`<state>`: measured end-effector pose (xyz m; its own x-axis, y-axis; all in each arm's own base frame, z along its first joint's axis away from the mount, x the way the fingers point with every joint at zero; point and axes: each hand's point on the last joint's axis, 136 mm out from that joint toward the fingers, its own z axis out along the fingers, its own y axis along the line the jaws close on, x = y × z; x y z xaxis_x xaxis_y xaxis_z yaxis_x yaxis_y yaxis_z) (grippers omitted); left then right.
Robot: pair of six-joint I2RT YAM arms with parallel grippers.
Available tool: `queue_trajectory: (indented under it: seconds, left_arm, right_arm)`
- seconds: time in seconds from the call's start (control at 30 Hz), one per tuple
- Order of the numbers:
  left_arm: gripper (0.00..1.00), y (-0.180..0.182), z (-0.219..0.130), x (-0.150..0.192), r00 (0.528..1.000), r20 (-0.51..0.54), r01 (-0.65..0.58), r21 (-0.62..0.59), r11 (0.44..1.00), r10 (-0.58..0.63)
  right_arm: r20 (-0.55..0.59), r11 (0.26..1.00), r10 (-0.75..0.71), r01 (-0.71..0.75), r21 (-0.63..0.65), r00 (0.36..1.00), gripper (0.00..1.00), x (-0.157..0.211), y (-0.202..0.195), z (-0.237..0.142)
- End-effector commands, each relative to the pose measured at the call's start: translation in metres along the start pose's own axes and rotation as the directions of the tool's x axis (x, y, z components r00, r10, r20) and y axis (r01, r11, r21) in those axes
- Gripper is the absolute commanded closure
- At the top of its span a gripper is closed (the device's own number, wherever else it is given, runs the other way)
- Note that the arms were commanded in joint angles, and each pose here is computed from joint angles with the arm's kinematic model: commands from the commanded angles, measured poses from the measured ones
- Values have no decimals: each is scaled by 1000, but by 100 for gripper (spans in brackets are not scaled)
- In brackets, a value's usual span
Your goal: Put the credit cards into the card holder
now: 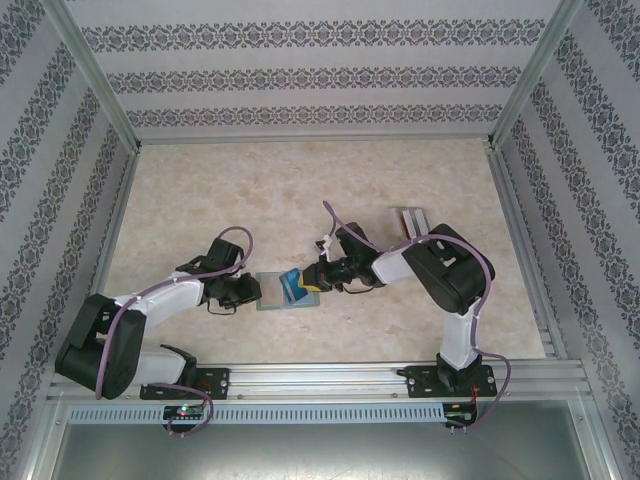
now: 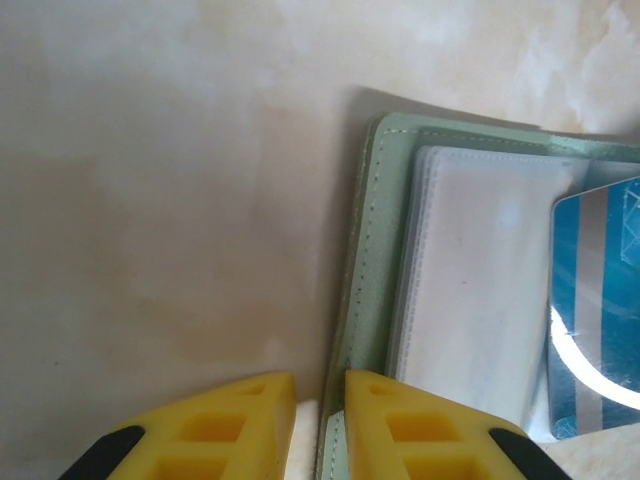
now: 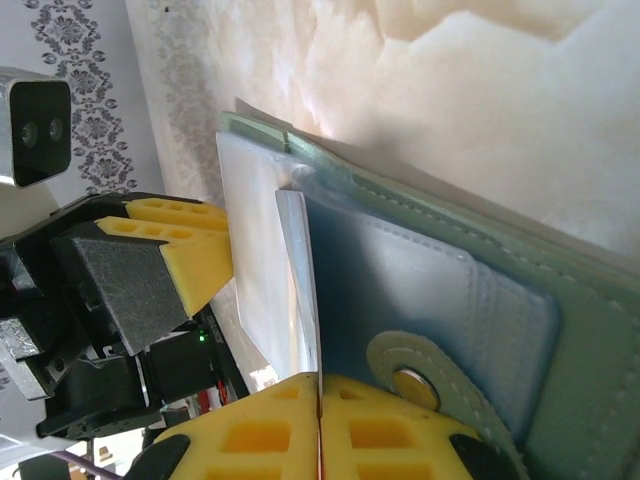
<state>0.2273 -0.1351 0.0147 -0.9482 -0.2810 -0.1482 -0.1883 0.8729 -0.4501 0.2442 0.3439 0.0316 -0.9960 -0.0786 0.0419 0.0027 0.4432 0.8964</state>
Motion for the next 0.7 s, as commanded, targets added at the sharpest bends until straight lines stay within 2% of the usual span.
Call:
queue_trajectory:
  seconds: [0.0,0.33,0.67]
  left_arm:
    - [78,6,9,8,1000,5,-4,-16,1000,4]
    - [78,14,9,13,1000,-1,5,-39,999,-6]
    - [78,7,10,10,1000,-6,9,-16,1000,-9]
  right_arm:
    - [-17,996,66,-65,55,998,90,11,-19,7]
    - [1,993,81,-80,83,997,90,18,-30,-2]
    - [25,996,62,-63,66,998,92,15,-15,-1]
